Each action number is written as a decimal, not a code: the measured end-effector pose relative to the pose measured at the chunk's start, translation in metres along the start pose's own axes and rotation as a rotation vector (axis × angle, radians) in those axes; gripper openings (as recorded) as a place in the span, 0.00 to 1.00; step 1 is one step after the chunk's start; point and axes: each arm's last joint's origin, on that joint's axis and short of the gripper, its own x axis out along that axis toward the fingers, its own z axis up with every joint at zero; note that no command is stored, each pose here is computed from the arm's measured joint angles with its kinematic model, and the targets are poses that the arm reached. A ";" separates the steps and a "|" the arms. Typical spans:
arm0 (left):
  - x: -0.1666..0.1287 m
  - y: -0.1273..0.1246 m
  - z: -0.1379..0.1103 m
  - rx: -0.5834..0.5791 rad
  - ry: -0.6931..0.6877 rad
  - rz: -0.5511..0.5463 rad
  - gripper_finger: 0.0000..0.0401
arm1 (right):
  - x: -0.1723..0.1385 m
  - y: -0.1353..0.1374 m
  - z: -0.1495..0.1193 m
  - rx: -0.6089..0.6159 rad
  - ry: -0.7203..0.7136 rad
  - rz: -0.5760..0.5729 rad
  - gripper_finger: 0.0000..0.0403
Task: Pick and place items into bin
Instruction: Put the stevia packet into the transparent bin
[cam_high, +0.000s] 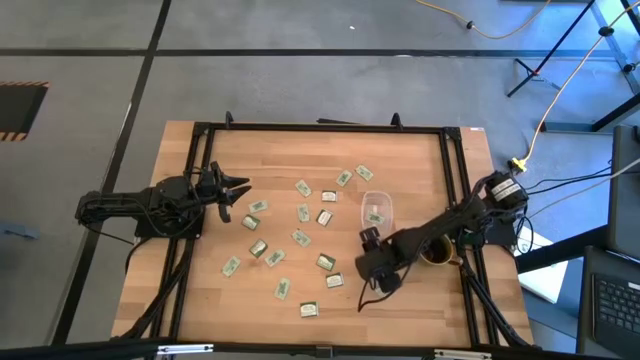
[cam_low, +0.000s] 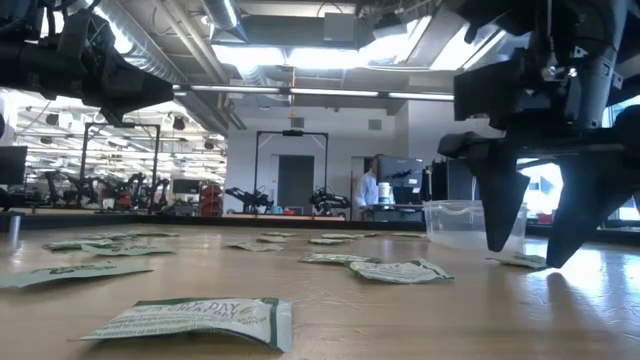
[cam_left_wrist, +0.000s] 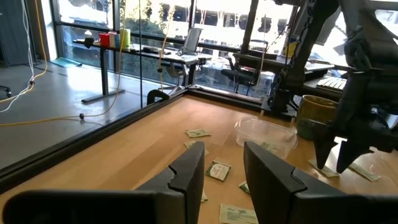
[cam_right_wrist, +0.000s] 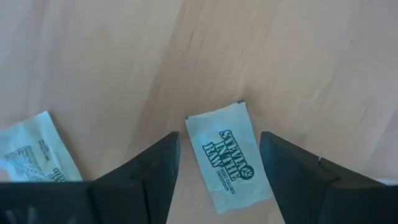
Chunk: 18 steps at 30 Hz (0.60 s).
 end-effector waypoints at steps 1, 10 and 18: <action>0.000 0.000 0.000 0.000 0.001 0.000 0.27 | 0.000 -0.001 0.000 0.004 0.001 0.011 0.56; 0.000 0.000 0.000 0.000 0.001 0.000 0.27 | 0.010 -0.009 -0.001 0.061 0.038 0.055 0.56; 0.000 0.000 0.000 0.000 0.001 0.000 0.27 | 0.013 -0.009 -0.002 0.066 0.055 0.068 0.50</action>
